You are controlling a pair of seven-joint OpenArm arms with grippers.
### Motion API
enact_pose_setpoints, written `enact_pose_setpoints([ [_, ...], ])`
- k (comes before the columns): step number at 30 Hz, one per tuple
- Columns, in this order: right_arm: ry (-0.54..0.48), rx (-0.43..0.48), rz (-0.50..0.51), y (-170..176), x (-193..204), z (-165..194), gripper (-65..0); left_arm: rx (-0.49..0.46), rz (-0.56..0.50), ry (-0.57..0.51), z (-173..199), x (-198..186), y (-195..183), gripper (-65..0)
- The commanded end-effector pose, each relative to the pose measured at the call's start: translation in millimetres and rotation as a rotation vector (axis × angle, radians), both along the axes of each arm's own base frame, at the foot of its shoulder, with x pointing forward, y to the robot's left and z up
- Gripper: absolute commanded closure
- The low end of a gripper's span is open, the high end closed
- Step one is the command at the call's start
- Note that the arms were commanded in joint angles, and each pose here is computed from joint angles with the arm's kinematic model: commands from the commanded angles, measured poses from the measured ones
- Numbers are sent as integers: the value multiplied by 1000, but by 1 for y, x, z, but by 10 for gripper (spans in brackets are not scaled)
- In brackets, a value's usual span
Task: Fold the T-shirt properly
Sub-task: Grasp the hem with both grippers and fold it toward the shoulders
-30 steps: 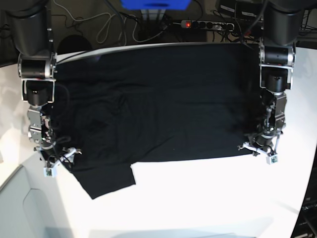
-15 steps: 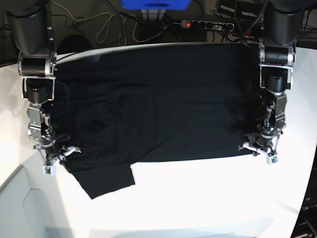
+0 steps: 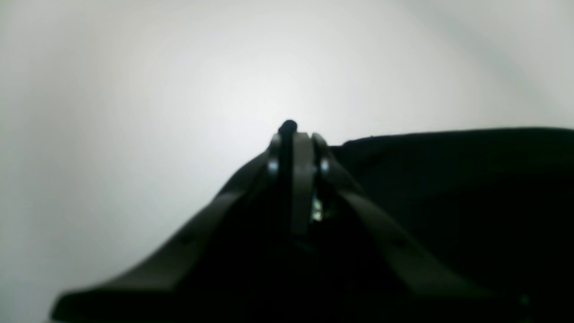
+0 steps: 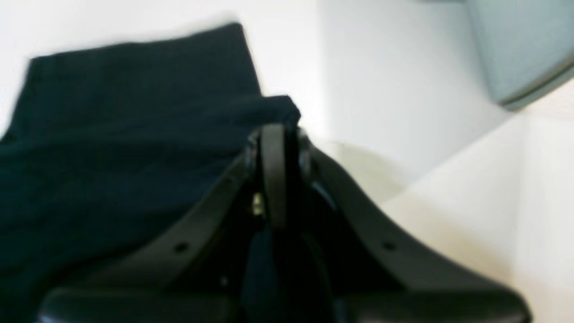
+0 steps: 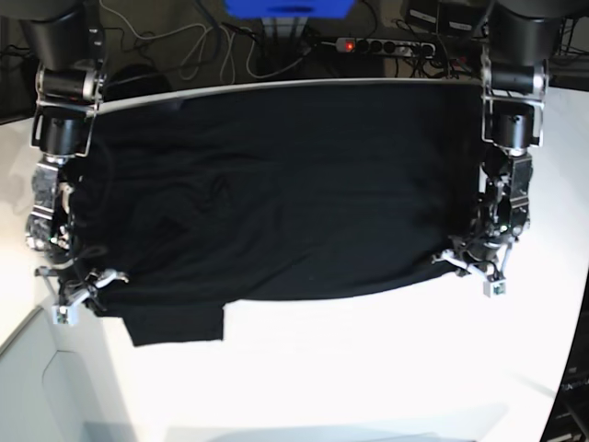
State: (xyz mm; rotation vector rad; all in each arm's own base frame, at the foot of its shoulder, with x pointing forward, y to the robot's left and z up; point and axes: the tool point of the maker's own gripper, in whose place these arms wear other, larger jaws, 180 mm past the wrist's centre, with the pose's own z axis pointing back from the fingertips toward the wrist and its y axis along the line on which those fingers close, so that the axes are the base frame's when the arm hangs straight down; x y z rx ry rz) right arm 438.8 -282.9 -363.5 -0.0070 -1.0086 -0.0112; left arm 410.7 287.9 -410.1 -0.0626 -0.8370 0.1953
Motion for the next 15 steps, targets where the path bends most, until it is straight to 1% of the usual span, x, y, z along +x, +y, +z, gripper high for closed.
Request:
enact_pose_setpoints([
  [1, -71, -17, -14, -9, 8, 27, -3, 3, 30, -63, 24, 8, 13, 0],
  [6, -78, -53, -8, -11, -14, 33, -3, -73, 118, -82, 38, -16, 28, 0],
  [13, -98, -104, 15, -8, -48, 39, -3, -69, 99, -102, 59, -45, 22, 0],
  [15, -92, -125, 4, -17, -59, 39, -3, -62, 104, -101, 63, -56, 24, 0],
])
